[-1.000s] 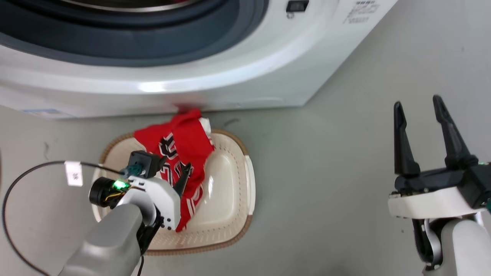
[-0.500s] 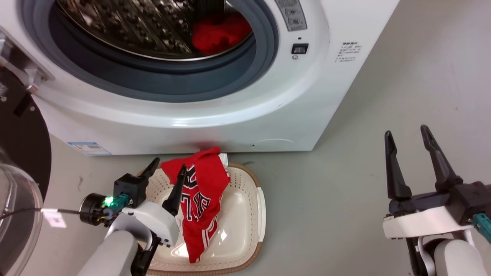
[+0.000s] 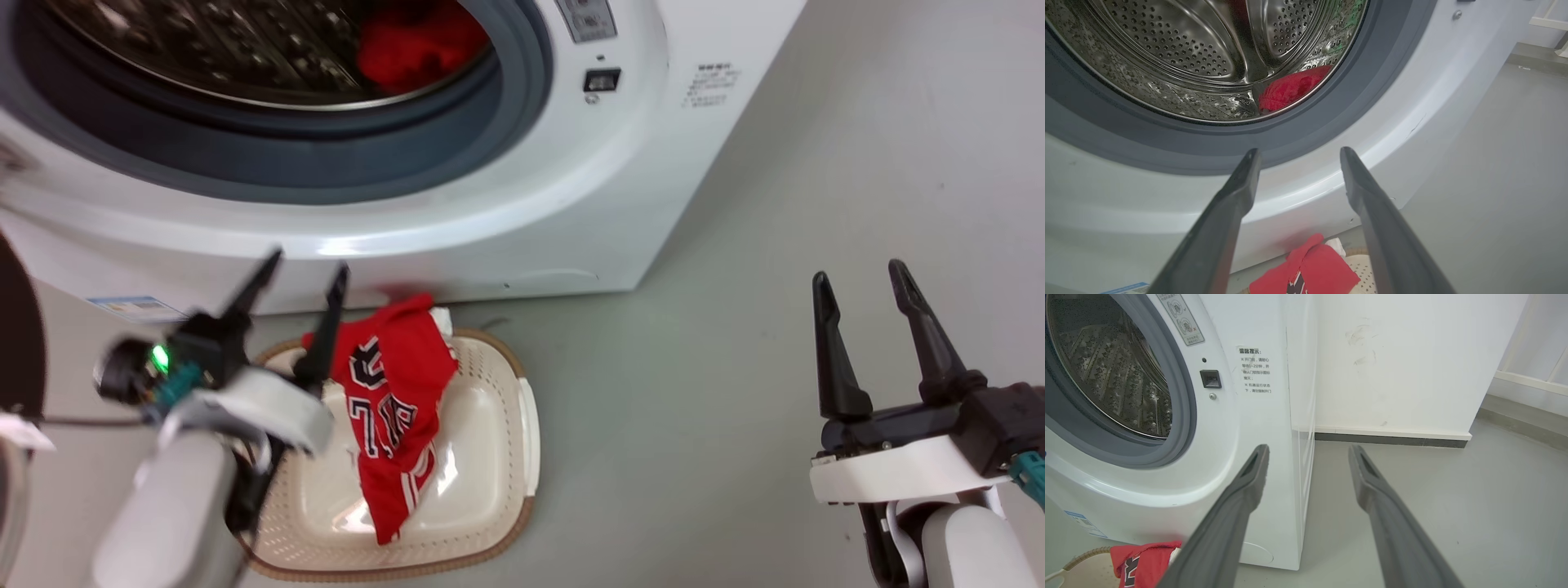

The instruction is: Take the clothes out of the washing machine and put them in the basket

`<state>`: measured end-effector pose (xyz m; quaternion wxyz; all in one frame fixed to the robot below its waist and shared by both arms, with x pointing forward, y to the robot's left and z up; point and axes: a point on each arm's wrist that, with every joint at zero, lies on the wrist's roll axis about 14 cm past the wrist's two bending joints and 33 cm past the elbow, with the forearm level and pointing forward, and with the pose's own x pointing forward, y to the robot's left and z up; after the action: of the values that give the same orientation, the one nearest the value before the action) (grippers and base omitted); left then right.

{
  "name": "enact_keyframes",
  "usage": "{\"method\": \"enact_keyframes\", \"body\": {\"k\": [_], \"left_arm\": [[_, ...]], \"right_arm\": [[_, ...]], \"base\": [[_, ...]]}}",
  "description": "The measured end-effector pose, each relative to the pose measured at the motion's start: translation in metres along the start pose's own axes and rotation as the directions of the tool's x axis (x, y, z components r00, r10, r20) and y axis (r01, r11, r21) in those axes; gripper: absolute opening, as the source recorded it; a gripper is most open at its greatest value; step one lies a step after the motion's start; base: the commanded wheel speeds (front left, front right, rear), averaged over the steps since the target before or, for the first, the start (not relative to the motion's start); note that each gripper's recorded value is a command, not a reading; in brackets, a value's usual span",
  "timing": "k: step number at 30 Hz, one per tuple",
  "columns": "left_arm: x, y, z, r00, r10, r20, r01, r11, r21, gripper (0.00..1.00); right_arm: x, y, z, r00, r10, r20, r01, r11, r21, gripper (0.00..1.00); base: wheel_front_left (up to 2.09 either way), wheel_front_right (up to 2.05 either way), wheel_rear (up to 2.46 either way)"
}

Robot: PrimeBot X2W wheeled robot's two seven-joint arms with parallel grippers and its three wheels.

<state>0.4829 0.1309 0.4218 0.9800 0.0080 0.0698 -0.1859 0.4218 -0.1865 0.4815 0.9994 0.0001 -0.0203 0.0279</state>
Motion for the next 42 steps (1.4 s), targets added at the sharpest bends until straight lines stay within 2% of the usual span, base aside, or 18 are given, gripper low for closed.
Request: {"method": "enact_keyframes", "body": {"k": [8, 11, 20, 25, 29, 33, 35, 39, 42], "left_arm": [[0.083, 0.015, 0.023, 0.995, -0.095, 0.032, 0.091, 0.991, 0.097, 1.0], [0.117, 0.02, 0.026, 0.994, -0.105, 0.008, 0.104, 0.992, 0.073, 1.0], [0.211, 0.023, 0.022, 0.972, -0.173, -0.157, 0.188, 0.978, 0.09, 1.0], [0.253, 0.037, 0.009, 0.95, -0.143, -0.277, 0.174, 0.981, 0.089, 1.0], [0.283, 0.043, 0.007, 0.938, -0.119, -0.326, 0.142, 0.989, 0.046, 1.0], [0.303, 0.035, -0.018, 0.904, -0.126, -0.409, 0.111, 0.992, -0.06, 1.0], [0.305, 0.031, -0.045, 0.864, -0.123, -0.488, 0.116, 0.992, -0.044, 1.0], [0.313, 0.036, -0.065, 0.841, -0.101, -0.531, 0.09, 0.995, -0.046, 1.0], [0.31, 0.031, -0.091, 0.794, -0.101, -0.599, 0.098, 0.994, -0.039, 1.0]], "right_arm": [[0.008, -0.014, -0.035, 0.996, -0.037, -0.084, 0.038, 0.999, 0.011, 1.0], [0.008, -0.021, -0.05, 0.991, -0.06, -0.122, 0.063, 0.998, 0.021, 1.0], [0.006, -0.037, -0.088, 0.97, -0.108, -0.217, 0.119, 0.992, 0.042, 1.0], [0.002, -0.045, -0.104, 0.955, -0.133, -0.264, 0.151, 0.987, 0.051, 1.0], [-0.004, -0.049, -0.112, 0.944, -0.149, -0.294, 0.173, 0.983, 0.056, 1.0], [-0.011, -0.055, -0.122, 0.928, -0.171, -0.331, 0.198, 0.979, 0.048, 1.0], [-0.014, -0.055, -0.127, 0.921, -0.173, -0.348, 0.203, 0.978, 0.05, 1.0], [-0.015, -0.058, -0.129, 0.916, -0.184, -0.356, 0.217, 0.975, 0.055, 1.0], [-0.017, -0.06, -0.131, 0.911, -0.194, -0.363, 0.227, 0.973, 0.05, 1.0]], "base": [[0.0, 0.0, 0.0], [0.0, 0.0, 0.0], [0.0, 0.0, 0.0], [0.0, 0.0, 0.0], [0.0, 0.0, 0.0], [0.0, 0.0, 0.0], [0.0, 0.0, 0.0], [0.0, 0.0, 0.0], [0.0, 0.0, 0.0]]}}
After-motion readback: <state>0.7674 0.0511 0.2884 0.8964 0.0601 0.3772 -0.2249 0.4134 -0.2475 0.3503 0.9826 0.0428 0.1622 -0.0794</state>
